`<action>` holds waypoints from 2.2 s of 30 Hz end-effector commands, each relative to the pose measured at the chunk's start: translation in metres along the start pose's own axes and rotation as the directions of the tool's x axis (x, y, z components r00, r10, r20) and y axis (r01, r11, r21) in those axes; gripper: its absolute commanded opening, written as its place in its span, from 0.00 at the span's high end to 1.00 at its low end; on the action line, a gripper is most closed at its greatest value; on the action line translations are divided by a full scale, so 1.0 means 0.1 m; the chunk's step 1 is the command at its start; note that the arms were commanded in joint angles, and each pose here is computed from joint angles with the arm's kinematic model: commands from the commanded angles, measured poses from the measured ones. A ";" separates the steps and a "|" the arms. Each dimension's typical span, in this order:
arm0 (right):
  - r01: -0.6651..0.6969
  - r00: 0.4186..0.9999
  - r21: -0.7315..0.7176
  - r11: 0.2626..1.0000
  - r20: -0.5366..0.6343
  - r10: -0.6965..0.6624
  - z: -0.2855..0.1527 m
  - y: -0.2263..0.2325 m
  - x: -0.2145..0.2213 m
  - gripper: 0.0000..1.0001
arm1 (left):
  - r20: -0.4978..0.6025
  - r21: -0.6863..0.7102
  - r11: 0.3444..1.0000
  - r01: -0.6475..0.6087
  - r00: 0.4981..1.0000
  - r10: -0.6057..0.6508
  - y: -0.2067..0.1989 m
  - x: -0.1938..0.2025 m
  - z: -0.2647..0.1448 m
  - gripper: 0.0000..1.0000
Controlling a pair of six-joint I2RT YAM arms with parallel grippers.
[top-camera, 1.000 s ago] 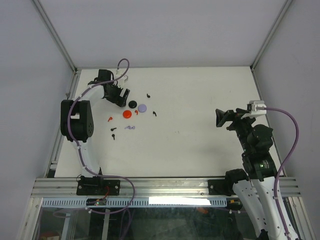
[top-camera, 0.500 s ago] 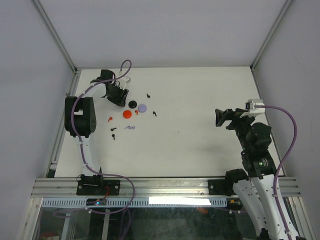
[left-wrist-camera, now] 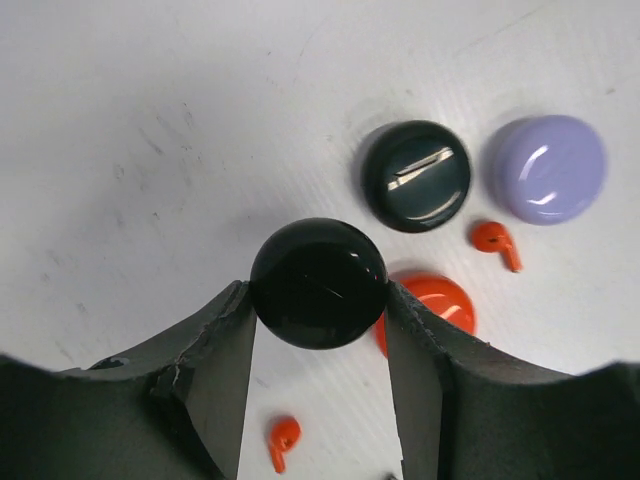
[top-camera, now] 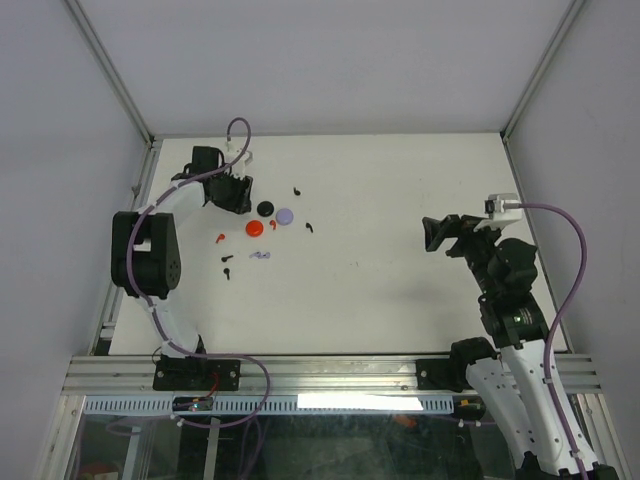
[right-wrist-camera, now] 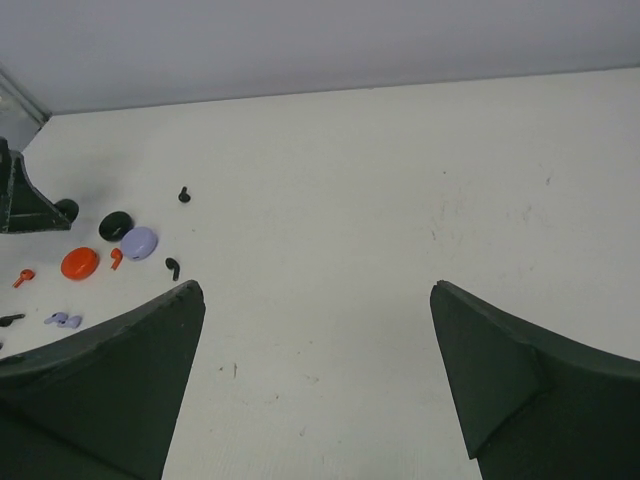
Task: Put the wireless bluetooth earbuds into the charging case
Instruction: Pick up the charging case at the center of the board.
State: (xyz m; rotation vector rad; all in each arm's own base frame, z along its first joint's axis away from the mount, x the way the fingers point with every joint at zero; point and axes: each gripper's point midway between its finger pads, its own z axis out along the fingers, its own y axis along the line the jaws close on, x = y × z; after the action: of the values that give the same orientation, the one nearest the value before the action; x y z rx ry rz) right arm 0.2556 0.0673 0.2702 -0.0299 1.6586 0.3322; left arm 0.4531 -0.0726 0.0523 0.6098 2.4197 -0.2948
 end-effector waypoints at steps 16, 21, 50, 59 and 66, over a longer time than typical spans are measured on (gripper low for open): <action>-0.172 0.977 -0.363 0.916 -0.183 0.110 0.35 0.77 -0.02 0.01 | 0.551 0.145 0.955 0.259 0.780 -0.295 -1.53 -1.06 -1.00 0.61; -0.237 0.956 -0.432 0.870 -0.263 0.129 0.45 0.98 0.00 0.01 | 0.640 0.188 0.963 0.192 0.720 -0.268 -1.93 -1.16 -1.28 0.61; -0.306 0.901 -0.572 0.761 -0.432 0.038 0.79 2.02 0.24 0.28 | 0.792 0.263 0.965 -0.010 0.573 -0.210 -3.04 -1.02 -1.63 0.59; -0.303 0.887 -0.554 0.775 -0.462 0.015 0.82 2.03 0.36 0.45 | 0.813 0.257 0.965 -0.054 0.552 -0.186 -3.14 -1.00 -1.70 0.59; -0.283 0.884 -0.613 0.738 -0.466 -0.047 0.71 2.08 0.41 0.64 | 0.807 0.269 0.960 -0.075 0.562 -0.182 -3.19 -0.98 -1.69 0.57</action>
State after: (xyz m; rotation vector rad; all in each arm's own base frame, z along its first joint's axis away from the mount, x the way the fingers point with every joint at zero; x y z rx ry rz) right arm 0.2812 0.2839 0.2430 -0.4873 2.0021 1.0686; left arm 0.2807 -0.3227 0.2392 0.3822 1.5585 -0.7376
